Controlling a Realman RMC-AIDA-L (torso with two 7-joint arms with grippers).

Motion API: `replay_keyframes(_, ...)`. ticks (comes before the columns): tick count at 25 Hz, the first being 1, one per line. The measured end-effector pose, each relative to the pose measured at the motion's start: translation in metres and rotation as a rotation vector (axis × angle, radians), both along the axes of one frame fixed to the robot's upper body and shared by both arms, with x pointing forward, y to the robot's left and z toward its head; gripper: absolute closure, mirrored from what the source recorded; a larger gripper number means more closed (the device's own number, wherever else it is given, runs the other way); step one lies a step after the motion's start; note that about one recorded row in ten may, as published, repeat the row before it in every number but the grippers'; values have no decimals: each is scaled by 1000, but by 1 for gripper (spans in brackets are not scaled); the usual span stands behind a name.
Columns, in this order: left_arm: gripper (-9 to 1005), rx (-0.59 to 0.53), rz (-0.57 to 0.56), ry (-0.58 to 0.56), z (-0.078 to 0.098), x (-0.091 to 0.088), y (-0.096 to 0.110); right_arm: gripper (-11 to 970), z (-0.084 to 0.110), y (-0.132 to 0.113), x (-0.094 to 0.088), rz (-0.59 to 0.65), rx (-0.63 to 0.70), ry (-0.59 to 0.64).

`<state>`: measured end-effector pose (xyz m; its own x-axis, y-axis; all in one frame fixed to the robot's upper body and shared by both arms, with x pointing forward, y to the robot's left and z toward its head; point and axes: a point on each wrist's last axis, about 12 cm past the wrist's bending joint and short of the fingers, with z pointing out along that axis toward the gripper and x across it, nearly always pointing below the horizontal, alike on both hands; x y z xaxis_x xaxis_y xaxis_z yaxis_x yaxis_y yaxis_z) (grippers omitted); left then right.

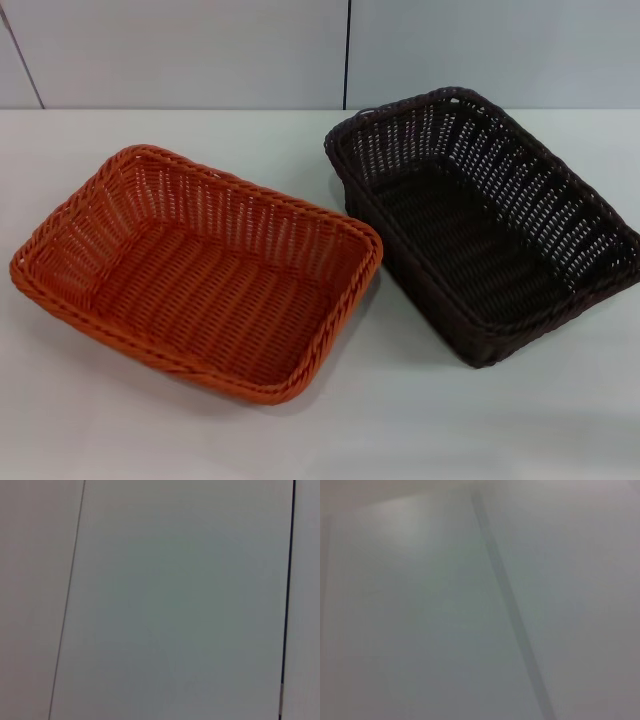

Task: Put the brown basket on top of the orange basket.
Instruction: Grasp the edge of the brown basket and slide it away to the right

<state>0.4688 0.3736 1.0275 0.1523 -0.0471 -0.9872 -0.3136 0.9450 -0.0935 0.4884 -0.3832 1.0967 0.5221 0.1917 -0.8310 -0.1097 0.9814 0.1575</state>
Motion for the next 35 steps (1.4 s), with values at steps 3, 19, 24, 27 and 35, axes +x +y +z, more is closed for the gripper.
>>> replay_keyframes(3,195,8,-12,2,-2,-1,-3,139,20,4,23,109,-63,62)
replay_keyframes(19,195,-19,-10,23,-7,-6,-1,139,112,42,83,587,-163,799)
replay_keyframes(24,195,-27,-8,28,-8,-3,-1,139,144,44,87,624,-250,1020)
replay_keyframes(27,195,-29,-6,31,-8,-2,0,139,168,43,83,664,-328,1041)
replay_keyframes(35,195,-37,-9,70,-13,4,-2,138,202,54,72,930,-731,1161)
